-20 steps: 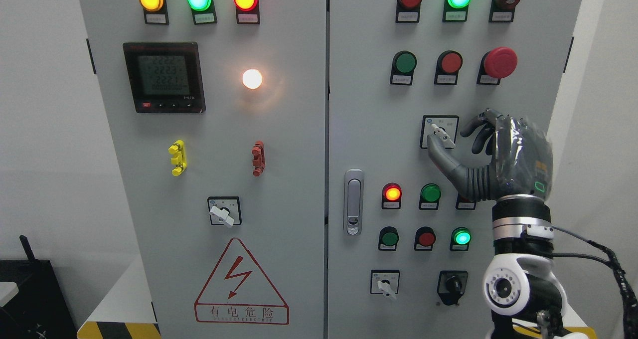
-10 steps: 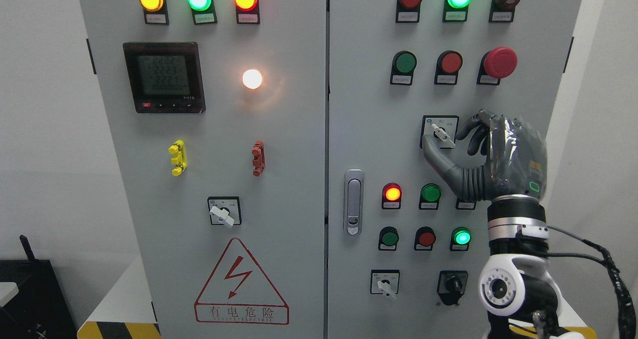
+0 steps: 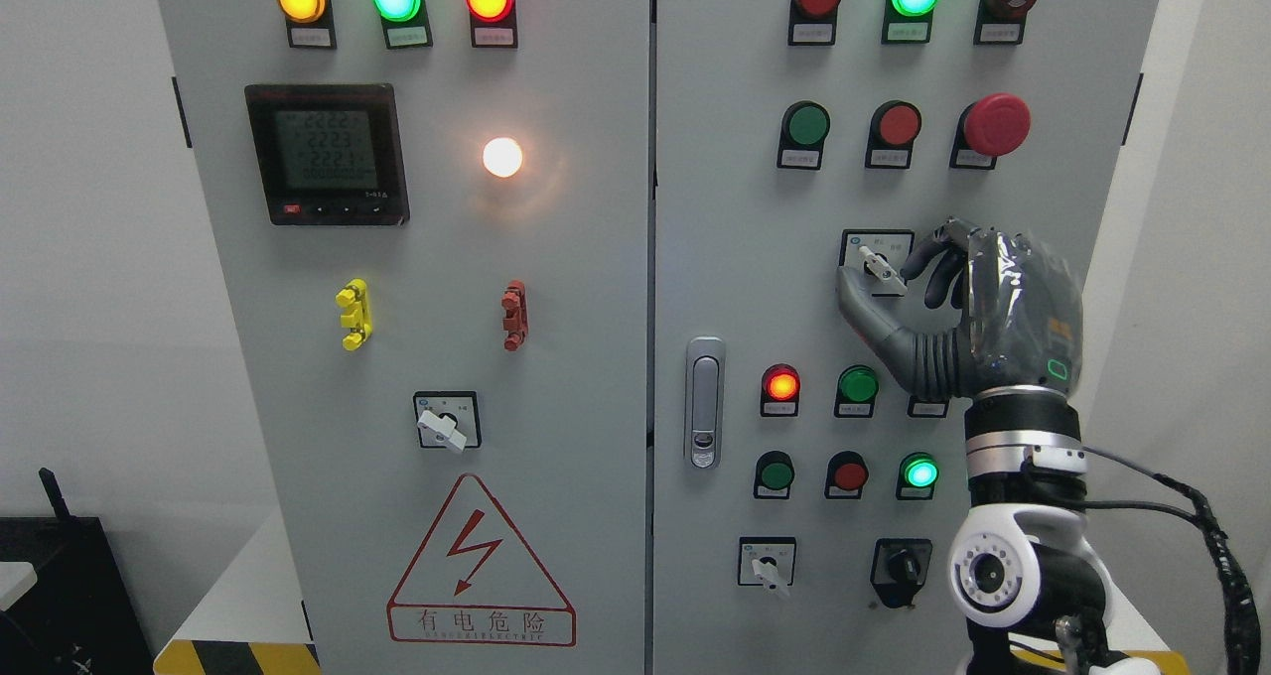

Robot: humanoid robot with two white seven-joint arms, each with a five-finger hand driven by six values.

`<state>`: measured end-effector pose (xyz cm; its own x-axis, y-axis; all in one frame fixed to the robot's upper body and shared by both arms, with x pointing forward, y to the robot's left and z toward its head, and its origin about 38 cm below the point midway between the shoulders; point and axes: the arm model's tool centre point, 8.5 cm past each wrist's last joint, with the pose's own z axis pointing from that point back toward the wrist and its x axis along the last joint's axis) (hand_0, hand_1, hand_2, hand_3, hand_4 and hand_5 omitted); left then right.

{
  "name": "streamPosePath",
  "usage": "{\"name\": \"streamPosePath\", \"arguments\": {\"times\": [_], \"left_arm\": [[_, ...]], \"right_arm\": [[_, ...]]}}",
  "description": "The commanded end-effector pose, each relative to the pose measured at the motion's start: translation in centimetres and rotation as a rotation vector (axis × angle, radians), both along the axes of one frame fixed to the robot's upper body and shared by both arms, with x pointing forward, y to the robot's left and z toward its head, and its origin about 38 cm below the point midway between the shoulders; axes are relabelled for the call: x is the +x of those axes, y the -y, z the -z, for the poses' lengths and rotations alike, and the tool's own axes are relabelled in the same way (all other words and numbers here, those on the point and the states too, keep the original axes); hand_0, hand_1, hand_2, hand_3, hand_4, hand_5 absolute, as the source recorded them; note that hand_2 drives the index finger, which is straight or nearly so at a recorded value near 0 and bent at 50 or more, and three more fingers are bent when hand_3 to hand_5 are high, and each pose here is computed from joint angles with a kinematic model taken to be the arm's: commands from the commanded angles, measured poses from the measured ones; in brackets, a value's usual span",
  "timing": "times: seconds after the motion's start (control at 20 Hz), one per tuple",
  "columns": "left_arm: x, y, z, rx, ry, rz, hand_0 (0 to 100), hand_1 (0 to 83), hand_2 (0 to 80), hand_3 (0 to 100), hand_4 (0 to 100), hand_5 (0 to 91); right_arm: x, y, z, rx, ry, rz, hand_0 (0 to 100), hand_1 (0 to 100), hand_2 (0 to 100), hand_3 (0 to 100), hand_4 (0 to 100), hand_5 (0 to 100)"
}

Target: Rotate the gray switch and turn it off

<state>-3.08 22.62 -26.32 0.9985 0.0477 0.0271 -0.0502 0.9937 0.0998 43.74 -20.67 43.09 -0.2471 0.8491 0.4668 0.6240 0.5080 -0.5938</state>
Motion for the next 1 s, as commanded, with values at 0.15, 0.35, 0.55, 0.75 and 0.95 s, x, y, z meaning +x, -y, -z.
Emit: {"name": "streamPosePath", "arguments": {"times": [0.15,0.35,0.55,0.75,0.95], "left_arm": [[-0.48,0.0,-0.05,0.001,-0.014,0.001,12,38.9,0.0,0,0,0.0],[-0.48,0.0,-0.05,0.001,-0.014,0.001,12,38.9,0.0,0,0,0.0],[-0.48,0.01,-0.05,-0.001,-0.014,0.001,12,38.9,0.0,0,0,0.0],[-0.48,0.0,-0.05,0.001,-0.014,0.001,12,38.9,0.0,0,0,0.0],[-0.48,0.0,-0.05,0.001,-0.014,0.001,12,38.9,0.0,0,0,0.0]], "right_arm": [[0.19,-0.26,0.13,-0.006,-0.013,-0.008,13,40,65,90,92,100],[0.21,-0.26,-0.02,-0.005,-0.01,-0.007,14,39,66,91,92,100],[0.33,-0.24,-0.03,-0.002,-0.014,-0.005,14,40,66,91,92,100],[0.36,-0.24,-0.07,-0.002,-0.014,-0.005,15,41,66,91,92,100],[0.4,-0.24,-0.03,-0.003,-0.016,-0.004,17,42,65,91,92,100]]}}
